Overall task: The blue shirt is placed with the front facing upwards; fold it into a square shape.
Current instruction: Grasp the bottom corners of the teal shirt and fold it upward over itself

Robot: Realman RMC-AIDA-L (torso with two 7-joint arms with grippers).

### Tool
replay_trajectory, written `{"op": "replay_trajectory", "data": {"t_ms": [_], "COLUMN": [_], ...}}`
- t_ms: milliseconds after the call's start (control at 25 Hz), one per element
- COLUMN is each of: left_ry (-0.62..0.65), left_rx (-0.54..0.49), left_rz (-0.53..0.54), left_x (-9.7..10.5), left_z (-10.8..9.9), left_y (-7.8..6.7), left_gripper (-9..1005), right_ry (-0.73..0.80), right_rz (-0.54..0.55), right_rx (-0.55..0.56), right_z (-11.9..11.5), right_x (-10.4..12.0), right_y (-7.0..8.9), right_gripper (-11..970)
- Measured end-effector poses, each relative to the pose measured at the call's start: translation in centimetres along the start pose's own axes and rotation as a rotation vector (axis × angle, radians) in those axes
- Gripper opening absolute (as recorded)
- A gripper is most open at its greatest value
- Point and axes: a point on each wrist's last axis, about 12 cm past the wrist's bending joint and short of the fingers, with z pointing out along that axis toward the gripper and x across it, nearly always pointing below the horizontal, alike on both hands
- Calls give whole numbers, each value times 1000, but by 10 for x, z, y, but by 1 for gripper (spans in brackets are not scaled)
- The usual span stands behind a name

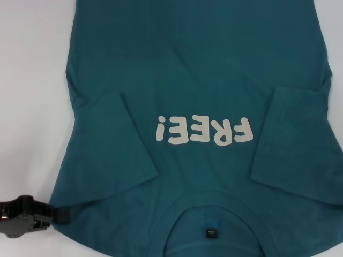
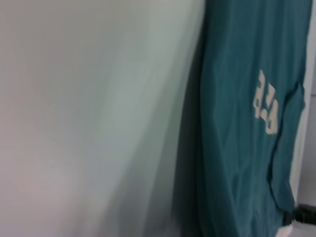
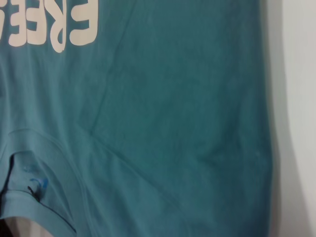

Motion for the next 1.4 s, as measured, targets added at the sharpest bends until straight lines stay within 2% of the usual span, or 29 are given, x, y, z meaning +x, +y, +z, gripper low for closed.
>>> {"op": "replay_trajectory", "data": {"t_ms": [440, 960, 1120, 1280, 1400], "left_ry": [39, 40, 56, 25, -10], "left_rx": [-54, -48, 8, 65, 78], "left_rz": [-6, 15, 103, 199, 239], "left_x": [3, 4, -6, -31, -53], "left_z": [-11, -13, -10, -12, -13], "left_y": [4, 4, -10, -33, -51], "left_gripper": [49, 49, 49, 49, 48], "right_ry": [9, 30, 9, -100, -153], "right_rz": [21, 30, -40, -172, -192], "right_rx": [23, 16, -45, -113, -126], "right_z": [-7, -5, -6, -24, -32], "right_x": [4, 7, -2, -25, -35], "right_y": [-5, -4, 7, 23, 27], "right_gripper": [25, 25, 25, 25, 25]}}
